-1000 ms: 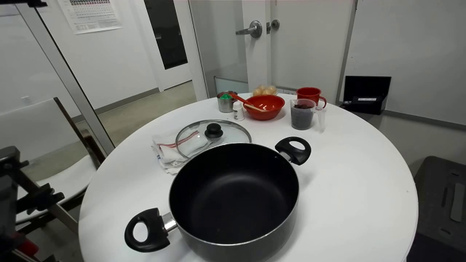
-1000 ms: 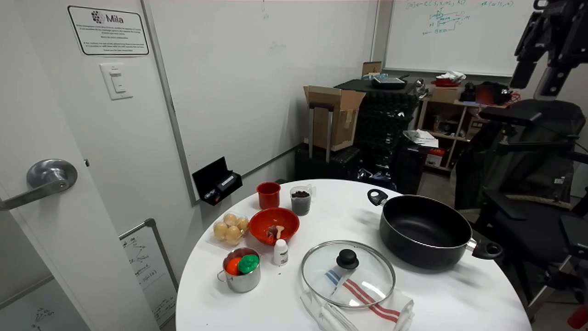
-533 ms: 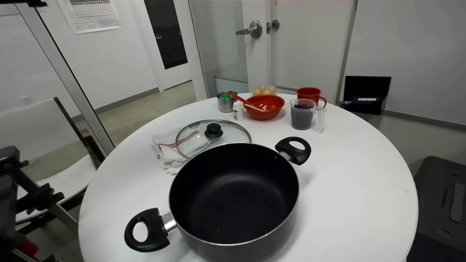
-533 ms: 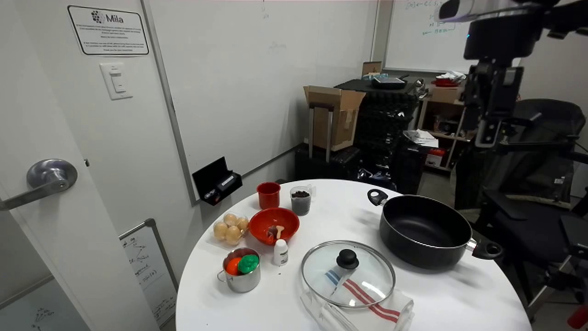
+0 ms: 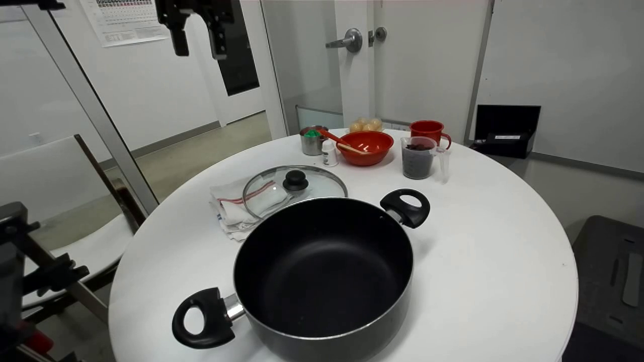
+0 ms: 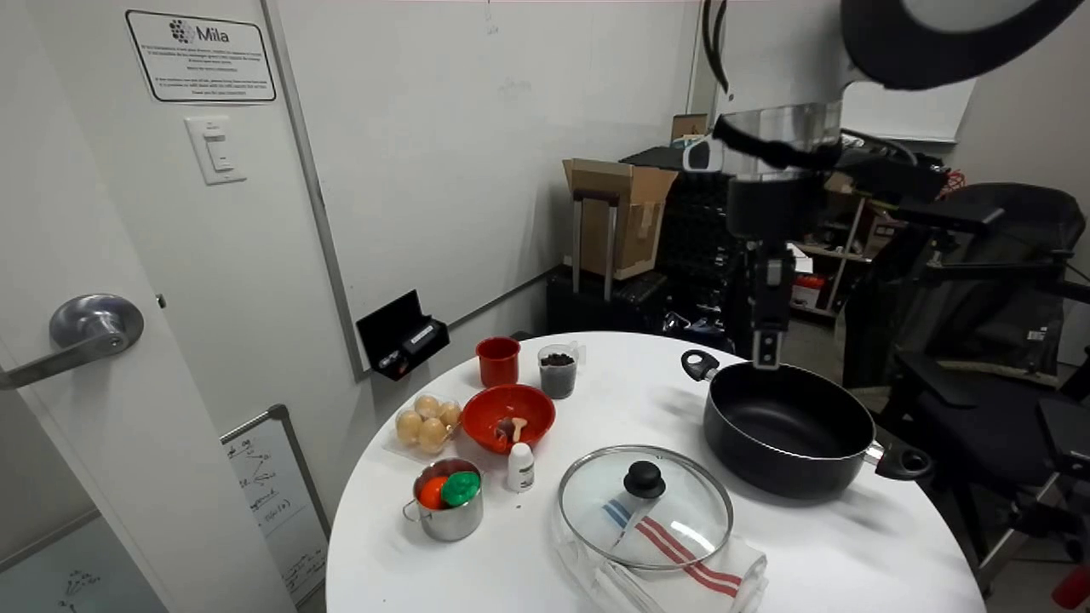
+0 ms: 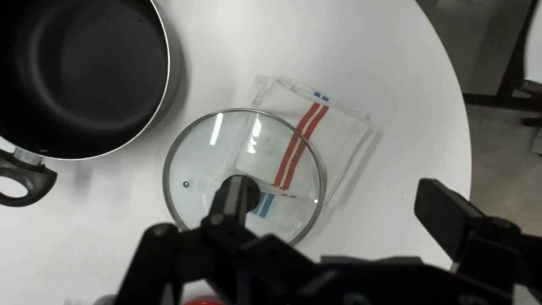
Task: Put the glass lid on the black pot.
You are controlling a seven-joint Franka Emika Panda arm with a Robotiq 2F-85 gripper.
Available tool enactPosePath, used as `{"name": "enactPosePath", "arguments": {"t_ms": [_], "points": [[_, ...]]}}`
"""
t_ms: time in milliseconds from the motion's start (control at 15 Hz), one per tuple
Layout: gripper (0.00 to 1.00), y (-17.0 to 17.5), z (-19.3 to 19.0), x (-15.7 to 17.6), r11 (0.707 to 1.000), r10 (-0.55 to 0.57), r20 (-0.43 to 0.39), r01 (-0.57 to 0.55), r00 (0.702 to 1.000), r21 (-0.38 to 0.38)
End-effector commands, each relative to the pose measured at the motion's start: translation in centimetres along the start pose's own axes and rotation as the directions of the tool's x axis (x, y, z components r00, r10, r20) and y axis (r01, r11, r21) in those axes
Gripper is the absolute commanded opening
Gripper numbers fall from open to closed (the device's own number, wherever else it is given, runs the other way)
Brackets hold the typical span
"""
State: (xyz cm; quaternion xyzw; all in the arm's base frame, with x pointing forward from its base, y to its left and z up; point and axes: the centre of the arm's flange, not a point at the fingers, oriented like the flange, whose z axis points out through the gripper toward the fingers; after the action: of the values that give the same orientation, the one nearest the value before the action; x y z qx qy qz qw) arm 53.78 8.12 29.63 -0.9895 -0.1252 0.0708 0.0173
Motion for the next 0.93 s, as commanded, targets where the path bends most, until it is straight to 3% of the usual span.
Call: {"name": "enactPosePath", "arguments": {"t_ms": [0,467,867], "points": [[1.0,0.8,4.7,4.8,0.999,0.047,0.025,-0.047,0.999,-0.002],[1.0,2.1,13.3,8.7,0.993,0.109,0.045,-0.107,0.993,-0.046],[1.0,4.3,18.4,12.6,0.988,0.156,0.08,-0.156,0.984,-0.011]]}}
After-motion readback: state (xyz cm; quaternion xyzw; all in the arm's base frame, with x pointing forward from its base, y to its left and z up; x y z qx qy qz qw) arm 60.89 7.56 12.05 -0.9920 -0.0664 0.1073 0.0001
